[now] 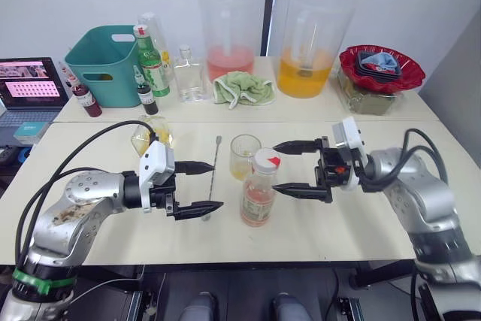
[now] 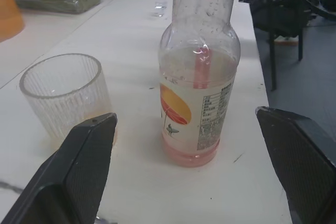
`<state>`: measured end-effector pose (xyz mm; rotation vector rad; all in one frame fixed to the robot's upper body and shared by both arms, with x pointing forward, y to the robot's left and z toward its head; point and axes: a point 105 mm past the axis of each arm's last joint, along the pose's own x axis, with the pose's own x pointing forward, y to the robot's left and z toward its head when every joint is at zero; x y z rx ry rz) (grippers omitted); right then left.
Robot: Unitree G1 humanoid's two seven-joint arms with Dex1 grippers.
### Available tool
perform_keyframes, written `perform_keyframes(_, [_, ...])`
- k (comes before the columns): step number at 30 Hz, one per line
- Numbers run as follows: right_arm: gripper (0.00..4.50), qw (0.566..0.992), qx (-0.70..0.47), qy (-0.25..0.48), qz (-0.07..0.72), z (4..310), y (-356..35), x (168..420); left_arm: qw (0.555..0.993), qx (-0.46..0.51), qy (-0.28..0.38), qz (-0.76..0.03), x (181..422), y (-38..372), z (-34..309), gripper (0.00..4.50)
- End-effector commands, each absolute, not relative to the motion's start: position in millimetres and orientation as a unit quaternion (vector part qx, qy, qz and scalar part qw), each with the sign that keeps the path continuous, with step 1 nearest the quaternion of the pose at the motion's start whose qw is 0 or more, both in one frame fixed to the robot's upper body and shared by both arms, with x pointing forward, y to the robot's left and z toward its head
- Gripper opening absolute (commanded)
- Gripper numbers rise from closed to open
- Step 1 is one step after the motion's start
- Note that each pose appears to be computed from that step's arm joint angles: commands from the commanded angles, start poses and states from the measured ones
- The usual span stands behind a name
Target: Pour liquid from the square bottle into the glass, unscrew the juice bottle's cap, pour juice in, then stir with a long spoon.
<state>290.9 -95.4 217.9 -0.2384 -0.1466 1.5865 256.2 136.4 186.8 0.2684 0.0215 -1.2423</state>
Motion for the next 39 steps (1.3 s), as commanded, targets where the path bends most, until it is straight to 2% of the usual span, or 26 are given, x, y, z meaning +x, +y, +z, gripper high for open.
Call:
perform_keyframes(1, [4.49, 0.643, -0.101, -0.078, 0.756, 223.6, -83.5, 290.0, 0.818, 0.137, -0.008, -0.558, 246.4, 139.4, 198.3, 4.50])
perform_keyframes(7, [4.49, 0.605, -0.077, -0.066, 0.790, 220.0, -71.4, 291.7, 0.837, 0.123, -0.005, -0.533, 236.6, 143.7, 201.4, 4.50])
perform_keyframes(10, [3.74, 0.599, -0.072, -0.062, 0.795, 217.0, -68.0, 290.6, 0.841, 0.124, 0.000, -0.528, 234.8, 145.2, 199.7, 4.50])
perform_keyframes(16, [1.72, 0.606, -0.065, -0.064, 0.790, 217.2, -68.4, 287.2, 0.839, 0.122, -0.002, -0.531, 235.2, 143.2, 200.4, 4.50])
perform_keyframes(17, [1.53, 0.613, -0.067, -0.067, 0.785, 217.1, -69.0, 286.6, 0.836, 0.121, -0.003, -0.535, 236.3, 141.8, 200.4, 4.50])
perform_keyframes(19, [1.53, 0.626, -0.068, -0.070, 0.774, 217.6, -70.7, 285.8, 0.831, 0.121, -0.006, -0.542, 238.5, 138.7, 200.7, 4.50])
perform_keyframes(24, [1.53, 0.696, -0.056, -0.105, 0.709, 229.6, -68.4, 275.7, 0.812, 0.108, -0.016, -0.573, 248.7, 127.8, 198.1, 4.50])
perform_keyframes(30, [1.53, 0.776, -0.029, -0.099, 0.622, 225.7, -68.6, 263.0, 0.793, 0.108, -0.015, -0.600, 257.6, 124.0, 194.5, 4.50])
perform_keyframes(36, [1.53, 0.799, -0.033, -0.091, 0.593, 210.2, -59.7, 249.7, 0.778, 0.115, -0.016, -0.618, 265.4, 122.5, 193.5, 4.50])
perform_keyframes(39, [1.53, 0.795, -0.057, -0.076, 0.599, 196.3, -56.0, 245.9, 0.773, 0.119, -0.019, -0.623, 267.4, 120.4, 194.3, 4.50])
